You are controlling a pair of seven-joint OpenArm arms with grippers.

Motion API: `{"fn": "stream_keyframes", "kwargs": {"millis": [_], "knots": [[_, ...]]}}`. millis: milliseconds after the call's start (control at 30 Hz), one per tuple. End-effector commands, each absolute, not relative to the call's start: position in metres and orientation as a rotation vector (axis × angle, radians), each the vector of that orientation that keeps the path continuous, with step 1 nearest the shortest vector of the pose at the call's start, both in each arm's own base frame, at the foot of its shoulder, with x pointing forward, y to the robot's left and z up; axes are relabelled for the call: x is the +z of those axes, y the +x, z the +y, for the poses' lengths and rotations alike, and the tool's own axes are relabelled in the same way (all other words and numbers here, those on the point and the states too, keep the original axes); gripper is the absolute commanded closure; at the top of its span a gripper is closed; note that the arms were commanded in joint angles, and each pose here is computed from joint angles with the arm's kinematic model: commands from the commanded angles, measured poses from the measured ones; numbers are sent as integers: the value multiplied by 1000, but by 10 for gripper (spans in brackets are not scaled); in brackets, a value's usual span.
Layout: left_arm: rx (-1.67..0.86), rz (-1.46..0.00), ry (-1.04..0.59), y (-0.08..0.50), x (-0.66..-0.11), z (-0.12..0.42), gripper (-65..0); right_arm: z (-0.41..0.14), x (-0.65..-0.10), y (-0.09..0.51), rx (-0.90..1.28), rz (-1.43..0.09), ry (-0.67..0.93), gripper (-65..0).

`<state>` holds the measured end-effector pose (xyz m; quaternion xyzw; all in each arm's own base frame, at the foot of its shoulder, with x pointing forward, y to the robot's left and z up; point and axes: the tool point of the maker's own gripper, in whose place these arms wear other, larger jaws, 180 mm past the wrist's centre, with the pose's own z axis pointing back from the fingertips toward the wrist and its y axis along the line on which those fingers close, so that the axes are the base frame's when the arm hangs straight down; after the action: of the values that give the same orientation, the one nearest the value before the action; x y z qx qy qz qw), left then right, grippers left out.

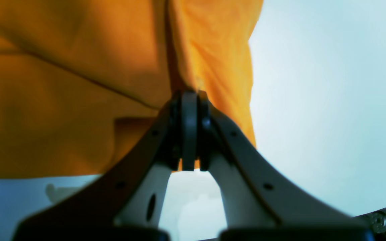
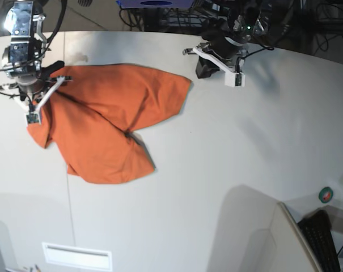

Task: Layout the t-shirt on the table in an organized manner, then fold the t-shirt properly
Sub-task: 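Grasp the shirt's opposite corner with the left gripper, right gripper holding, then lift the shirt with both grippers and shake it out flat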

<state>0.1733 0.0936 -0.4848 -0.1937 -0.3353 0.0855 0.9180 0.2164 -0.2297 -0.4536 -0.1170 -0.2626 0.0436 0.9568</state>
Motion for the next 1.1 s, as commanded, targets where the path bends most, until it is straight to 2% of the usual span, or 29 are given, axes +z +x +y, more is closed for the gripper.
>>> {"fn": "stream_keyframes", "kwargs": {"millis": [0, 67, 133, 200, 233, 400, 633, 667, 733, 767, 833, 1067], "knots": [[185, -733, -396, 182, -476, 101, -36, -233, -445, 225, 92, -572, -253, 0], [197, -744, -384, 185, -475, 107, -247, -233, -445, 225, 92, -572, -253, 0], [194, -757, -388, 191, -472, 107, -426, -233, -444, 226, 92, -574, -253, 0], [189, -773, -396, 201, -470, 104, -508, -233, -444, 227, 92, -575, -253, 0], [181, -776, -411, 205, -469, 97, -512, -233, -444, 227, 92, -577, -253, 0], [134, -745, -448, 216, -481, 72, -451, -233, -444, 227, 92, -577, -253, 0], [122, -684, -485, 208, -497, 44, -431, -236, -443, 227, 85, -576, -257, 0], [123, -677, -482, 206, -500, 45, -402, -236, -443, 227, 85, -576, -257, 0], [127, -663, -477, 203, -504, 45, -278, -236, -443, 228, 86, -578, -259, 0], [127, -662, -475, 203, -505, 46, -201, -237, -443, 227, 85, -578, -260, 0], [121, -665, -470, 208, -505, 48, 0, -247, -440, 226, 60, -579, -276, 0], [93, -642, -472, 222, -500, 49, 0, -289, -430, 230, -57, -594, -339, 0]]}}
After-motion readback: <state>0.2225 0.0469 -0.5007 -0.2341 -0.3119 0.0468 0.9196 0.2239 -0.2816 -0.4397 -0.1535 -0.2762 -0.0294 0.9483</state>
